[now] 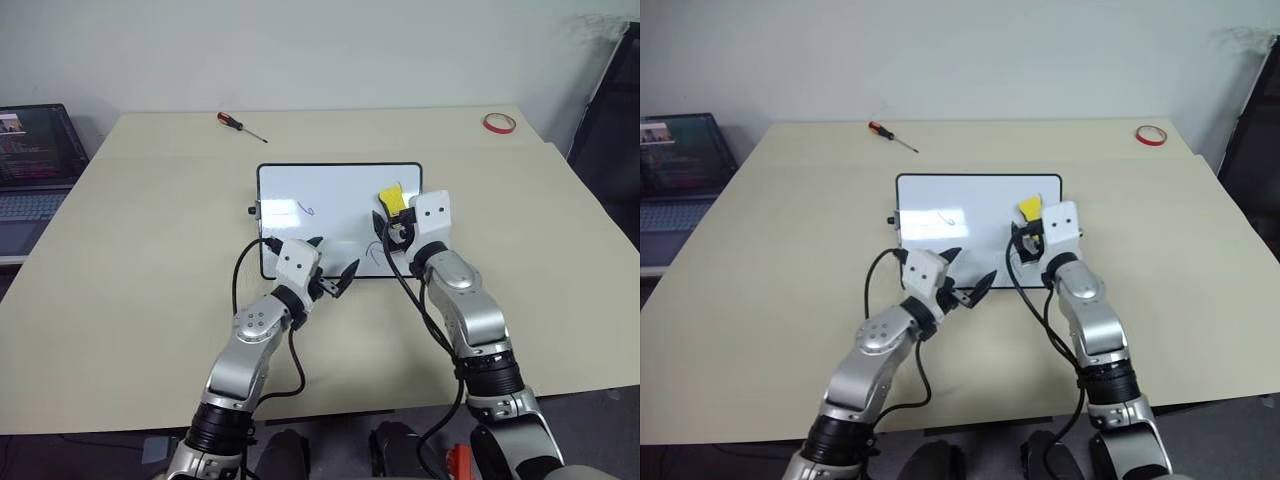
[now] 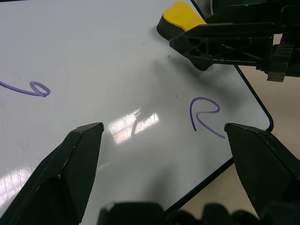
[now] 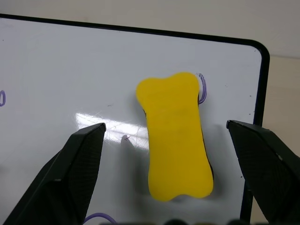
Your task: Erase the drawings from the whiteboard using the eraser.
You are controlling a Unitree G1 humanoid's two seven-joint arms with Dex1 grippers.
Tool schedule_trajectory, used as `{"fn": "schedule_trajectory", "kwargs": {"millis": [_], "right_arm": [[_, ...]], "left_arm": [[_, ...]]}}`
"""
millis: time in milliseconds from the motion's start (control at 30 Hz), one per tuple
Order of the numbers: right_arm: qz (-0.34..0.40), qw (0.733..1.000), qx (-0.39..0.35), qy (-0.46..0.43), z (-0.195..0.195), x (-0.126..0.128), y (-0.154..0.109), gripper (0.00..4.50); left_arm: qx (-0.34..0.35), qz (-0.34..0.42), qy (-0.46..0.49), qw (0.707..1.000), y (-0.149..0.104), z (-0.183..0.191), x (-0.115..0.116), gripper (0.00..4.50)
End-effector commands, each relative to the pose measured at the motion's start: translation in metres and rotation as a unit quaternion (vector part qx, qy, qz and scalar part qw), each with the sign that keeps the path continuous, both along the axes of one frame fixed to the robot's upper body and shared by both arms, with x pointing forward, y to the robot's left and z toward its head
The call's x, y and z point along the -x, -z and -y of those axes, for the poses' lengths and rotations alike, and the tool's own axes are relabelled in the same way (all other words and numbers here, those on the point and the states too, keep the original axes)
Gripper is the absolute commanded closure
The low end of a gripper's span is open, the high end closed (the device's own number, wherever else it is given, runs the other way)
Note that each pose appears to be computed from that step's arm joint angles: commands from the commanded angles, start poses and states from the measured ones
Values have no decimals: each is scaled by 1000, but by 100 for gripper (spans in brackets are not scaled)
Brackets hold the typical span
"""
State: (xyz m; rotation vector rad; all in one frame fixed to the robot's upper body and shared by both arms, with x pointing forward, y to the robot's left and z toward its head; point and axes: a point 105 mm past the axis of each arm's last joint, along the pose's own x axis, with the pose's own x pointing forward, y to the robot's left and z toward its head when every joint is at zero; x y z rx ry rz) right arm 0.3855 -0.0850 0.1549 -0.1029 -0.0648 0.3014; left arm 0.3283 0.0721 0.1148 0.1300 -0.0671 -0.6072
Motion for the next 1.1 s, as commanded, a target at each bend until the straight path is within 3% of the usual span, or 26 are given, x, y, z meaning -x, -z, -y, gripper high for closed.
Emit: {"fn": "schedule_trajectory", "kwargs": {"millis": [33, 633, 967, 1100], "right_arm": [[36, 999, -10, 2, 0, -1, -19, 2], [31, 999, -14, 18, 8, -3, -17, 2], [32, 999, -10, 22, 12, -3, -16, 342], [32, 999, -9, 24, 13, -2, -15, 353]], "left_arm": [[4, 33, 12, 999, -17, 4, 3, 0], [4, 32, 13, 999, -16, 6, 4, 0], [4, 33, 12, 999, -16, 6, 1, 0], [2, 32, 12, 999, -16, 4, 0, 0]]}}
